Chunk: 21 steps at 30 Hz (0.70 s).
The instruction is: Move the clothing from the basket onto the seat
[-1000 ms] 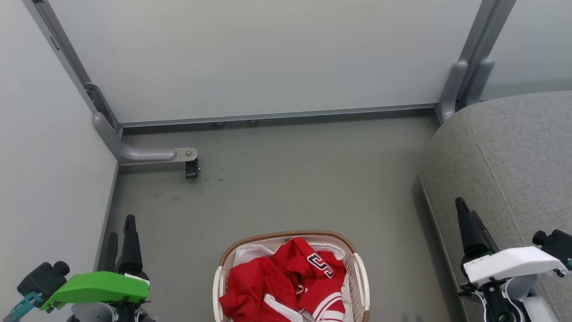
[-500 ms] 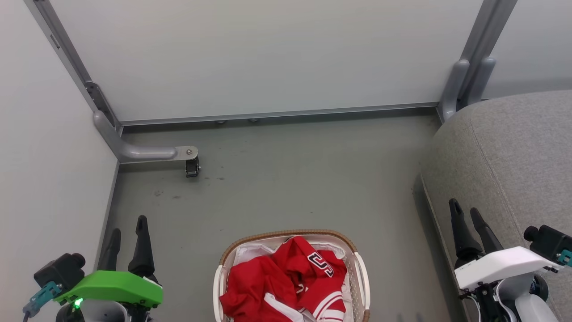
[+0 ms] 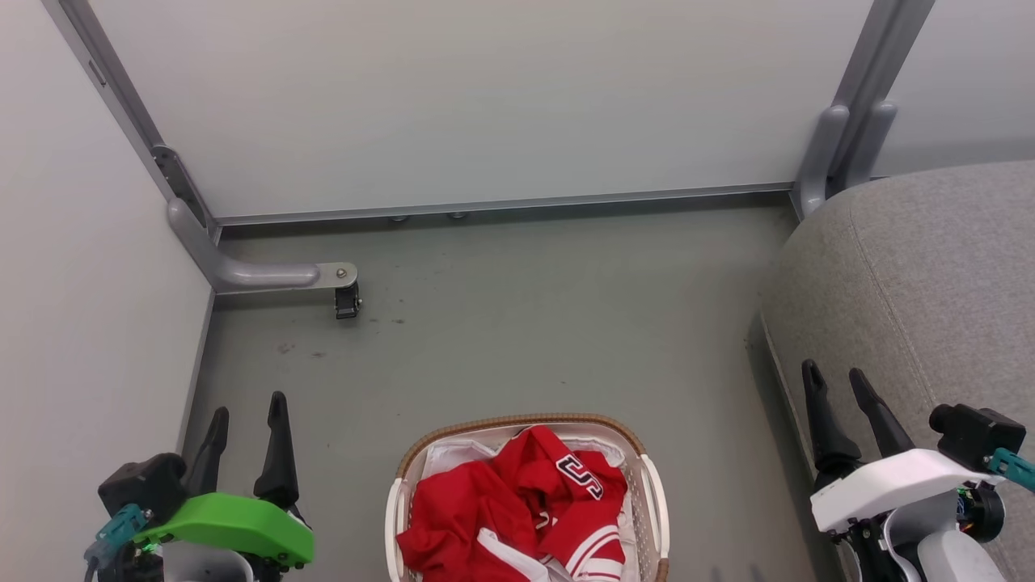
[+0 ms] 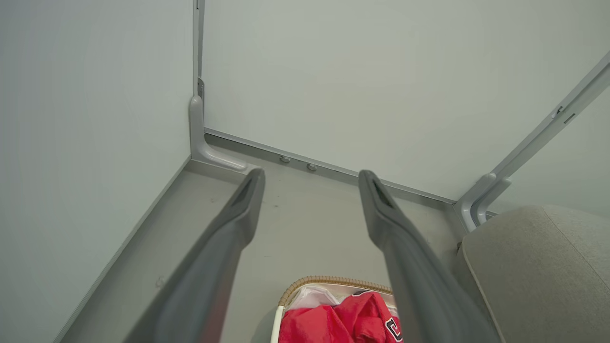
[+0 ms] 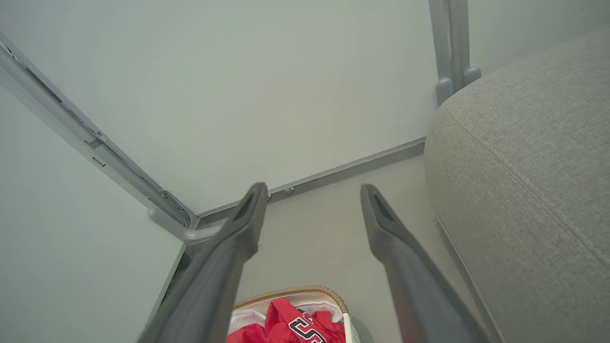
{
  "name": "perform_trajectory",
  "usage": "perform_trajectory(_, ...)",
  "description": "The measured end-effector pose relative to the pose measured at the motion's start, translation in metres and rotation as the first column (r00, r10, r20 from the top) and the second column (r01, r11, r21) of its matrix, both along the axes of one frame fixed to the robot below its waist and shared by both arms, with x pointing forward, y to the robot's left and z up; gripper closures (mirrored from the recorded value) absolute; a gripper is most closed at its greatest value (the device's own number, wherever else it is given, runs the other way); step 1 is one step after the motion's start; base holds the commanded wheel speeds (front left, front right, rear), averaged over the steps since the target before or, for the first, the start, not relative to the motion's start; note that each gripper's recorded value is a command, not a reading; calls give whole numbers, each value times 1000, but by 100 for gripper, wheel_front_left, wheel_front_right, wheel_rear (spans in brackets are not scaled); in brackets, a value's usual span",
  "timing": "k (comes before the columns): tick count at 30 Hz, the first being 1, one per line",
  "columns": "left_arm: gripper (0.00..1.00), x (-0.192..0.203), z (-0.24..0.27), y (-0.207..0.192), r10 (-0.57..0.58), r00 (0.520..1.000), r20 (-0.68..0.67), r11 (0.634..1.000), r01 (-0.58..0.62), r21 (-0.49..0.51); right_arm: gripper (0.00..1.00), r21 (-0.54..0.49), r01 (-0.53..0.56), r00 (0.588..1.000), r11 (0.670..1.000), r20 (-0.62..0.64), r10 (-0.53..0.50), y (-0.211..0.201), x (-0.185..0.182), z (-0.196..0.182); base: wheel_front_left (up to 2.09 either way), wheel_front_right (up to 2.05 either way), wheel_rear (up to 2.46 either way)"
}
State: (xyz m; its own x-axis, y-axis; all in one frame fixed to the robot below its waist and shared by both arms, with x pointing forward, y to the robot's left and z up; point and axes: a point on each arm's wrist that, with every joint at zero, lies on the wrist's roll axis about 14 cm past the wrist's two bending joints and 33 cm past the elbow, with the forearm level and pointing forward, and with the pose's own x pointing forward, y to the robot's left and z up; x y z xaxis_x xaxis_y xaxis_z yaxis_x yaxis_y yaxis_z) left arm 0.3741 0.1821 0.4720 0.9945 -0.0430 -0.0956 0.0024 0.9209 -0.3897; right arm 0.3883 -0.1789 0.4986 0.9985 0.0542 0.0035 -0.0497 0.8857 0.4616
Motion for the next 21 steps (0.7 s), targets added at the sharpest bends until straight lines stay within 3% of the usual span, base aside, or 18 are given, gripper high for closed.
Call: perform_trajectory(21,0,-3,8,-8,-49,997,54,979,38,201,0,-224,-27,998,974,49,39,8,0,6,0,0,0)
